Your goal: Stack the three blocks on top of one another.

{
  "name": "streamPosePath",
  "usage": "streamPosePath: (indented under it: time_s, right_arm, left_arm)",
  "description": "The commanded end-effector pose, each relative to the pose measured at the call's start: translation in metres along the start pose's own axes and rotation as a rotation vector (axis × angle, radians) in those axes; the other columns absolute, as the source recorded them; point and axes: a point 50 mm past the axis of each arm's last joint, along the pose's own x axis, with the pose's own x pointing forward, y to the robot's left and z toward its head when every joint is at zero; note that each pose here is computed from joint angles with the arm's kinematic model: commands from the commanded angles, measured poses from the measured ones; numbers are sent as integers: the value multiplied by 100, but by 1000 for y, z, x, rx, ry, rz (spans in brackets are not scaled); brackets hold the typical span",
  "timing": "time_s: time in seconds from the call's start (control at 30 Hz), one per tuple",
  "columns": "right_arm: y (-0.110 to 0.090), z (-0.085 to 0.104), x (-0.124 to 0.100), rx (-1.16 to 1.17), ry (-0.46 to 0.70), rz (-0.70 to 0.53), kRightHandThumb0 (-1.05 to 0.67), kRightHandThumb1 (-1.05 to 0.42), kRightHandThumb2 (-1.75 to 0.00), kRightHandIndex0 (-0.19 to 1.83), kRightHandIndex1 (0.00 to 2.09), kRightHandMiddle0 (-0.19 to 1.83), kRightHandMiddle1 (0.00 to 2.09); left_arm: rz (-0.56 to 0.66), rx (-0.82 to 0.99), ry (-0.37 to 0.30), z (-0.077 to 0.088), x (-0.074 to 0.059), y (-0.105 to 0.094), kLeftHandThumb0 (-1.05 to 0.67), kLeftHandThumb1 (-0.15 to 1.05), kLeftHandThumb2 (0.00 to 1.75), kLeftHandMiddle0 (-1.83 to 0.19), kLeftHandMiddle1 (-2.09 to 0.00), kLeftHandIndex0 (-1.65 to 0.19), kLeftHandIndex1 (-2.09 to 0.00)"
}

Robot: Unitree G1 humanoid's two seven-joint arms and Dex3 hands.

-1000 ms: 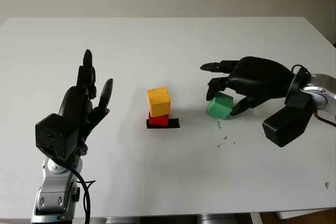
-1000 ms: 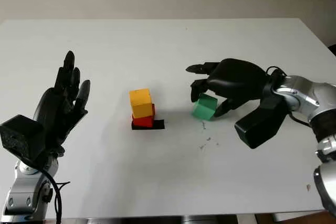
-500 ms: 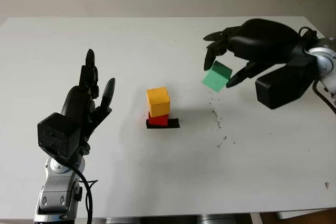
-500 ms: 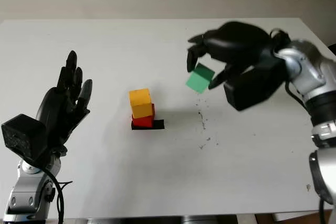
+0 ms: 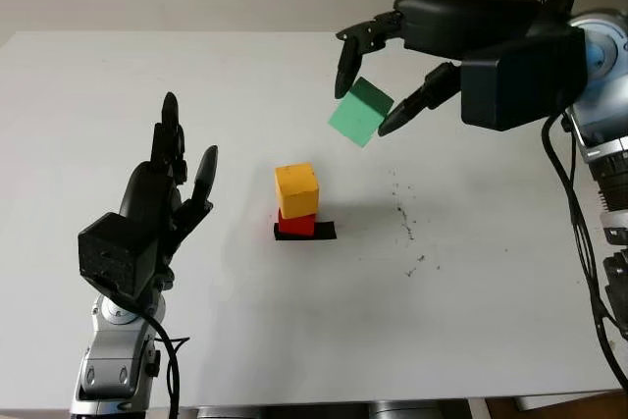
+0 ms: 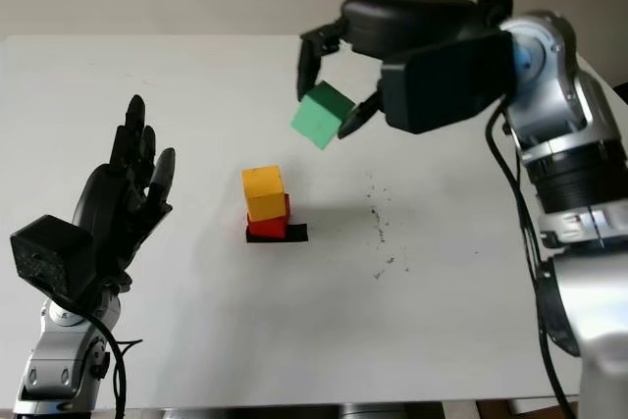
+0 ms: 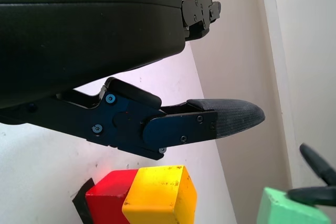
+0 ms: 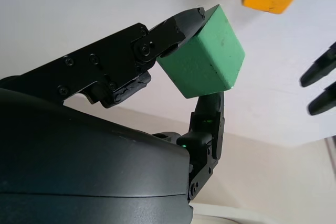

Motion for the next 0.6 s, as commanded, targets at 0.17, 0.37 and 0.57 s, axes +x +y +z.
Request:
streamPosePath:
  time_s: [0.17,0.37,0.57]
  right_arm:
    - [-27,33,14,-83,-72,21,-43,-91,-5,32,6,48,157]
    - [-23,44,26,-30,-99,93,-39,-92,-5,26,3,44,164]
    - [-11,48,37,-25,-105,179,-41,-96,-6,20,2,38,169]
  left_arm:
    - [12,-23,-25,1,4,-3,-77,105,53,18,-5,18,-5]
    - [17,-31,-46,1,5,-5,-76,105,54,19,-5,19,-4]
    - [20,-25,-57,0,4,-3,-79,105,55,19,-4,19,-1]
